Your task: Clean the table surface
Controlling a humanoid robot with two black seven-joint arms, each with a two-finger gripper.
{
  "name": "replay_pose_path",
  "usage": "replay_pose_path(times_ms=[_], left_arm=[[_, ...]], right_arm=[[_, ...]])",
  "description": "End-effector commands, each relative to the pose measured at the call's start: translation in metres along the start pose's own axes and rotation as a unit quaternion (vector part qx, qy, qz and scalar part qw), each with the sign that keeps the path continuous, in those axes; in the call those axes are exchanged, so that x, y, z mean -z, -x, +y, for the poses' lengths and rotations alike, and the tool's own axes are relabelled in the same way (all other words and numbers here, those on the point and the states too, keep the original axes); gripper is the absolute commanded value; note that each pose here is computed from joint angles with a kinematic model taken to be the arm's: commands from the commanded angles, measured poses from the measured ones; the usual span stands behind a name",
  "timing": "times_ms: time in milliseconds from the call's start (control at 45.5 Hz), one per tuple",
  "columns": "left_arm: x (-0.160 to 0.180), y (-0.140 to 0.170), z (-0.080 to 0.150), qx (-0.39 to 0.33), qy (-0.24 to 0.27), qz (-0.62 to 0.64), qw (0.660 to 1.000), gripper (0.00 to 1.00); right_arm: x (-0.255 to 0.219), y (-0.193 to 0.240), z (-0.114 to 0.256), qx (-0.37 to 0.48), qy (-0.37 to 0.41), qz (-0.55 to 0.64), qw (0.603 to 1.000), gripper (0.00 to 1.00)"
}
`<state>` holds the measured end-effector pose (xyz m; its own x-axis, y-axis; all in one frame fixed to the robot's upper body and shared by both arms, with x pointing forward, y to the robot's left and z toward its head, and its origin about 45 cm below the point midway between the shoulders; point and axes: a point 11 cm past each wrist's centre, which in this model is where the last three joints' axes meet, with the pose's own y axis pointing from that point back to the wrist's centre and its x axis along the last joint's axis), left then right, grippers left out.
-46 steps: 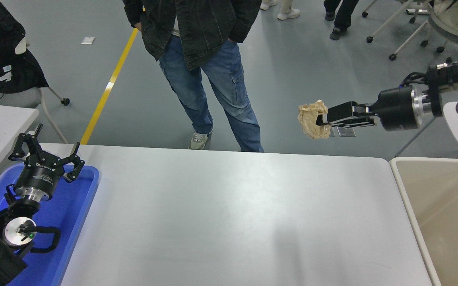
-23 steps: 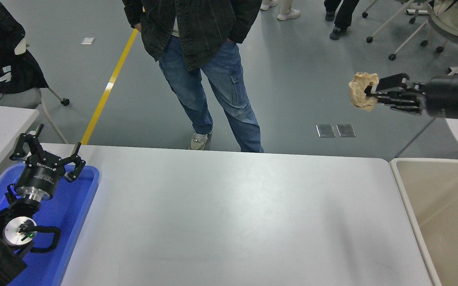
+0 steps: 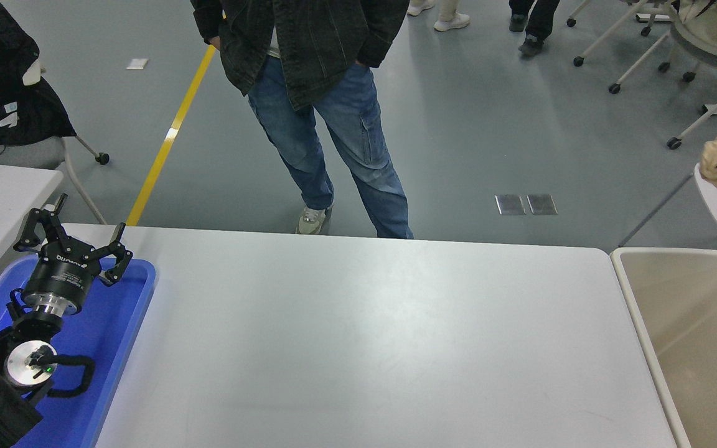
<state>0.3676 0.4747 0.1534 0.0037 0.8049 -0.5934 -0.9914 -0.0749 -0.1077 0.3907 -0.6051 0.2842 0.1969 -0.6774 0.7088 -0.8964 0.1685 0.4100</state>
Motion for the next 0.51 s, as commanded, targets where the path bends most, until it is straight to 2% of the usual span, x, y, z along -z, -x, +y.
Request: replay_pose_path(times_ms=[0,110,330,484], left_arm=[[0.000,0.000,0.000,0.000,0.000,0.000,1.000,1.00],[0.000,0.000,0.000,0.000,0.000,0.000,1.000,1.00],[0.000,0.000,0.000,0.000,0.000,0.000,1.000,1.00],[0.000,0.000,0.000,0.000,0.000,0.000,1.000,1.00]], right_arm=[[-0.066,-0.004,0.019,-0.071,0.137,-0.017,0.988,0.00],[-0.083,-0.003,0.025,-0.104,0.185,-0.039,0.976,0.00],[-0.094,-0.001,0.027,-0.160,0.224,-0.063,0.959,0.00],[-0.106,0.018,0.025,-0.182,0.235,-0.083,0.951,0.00]])
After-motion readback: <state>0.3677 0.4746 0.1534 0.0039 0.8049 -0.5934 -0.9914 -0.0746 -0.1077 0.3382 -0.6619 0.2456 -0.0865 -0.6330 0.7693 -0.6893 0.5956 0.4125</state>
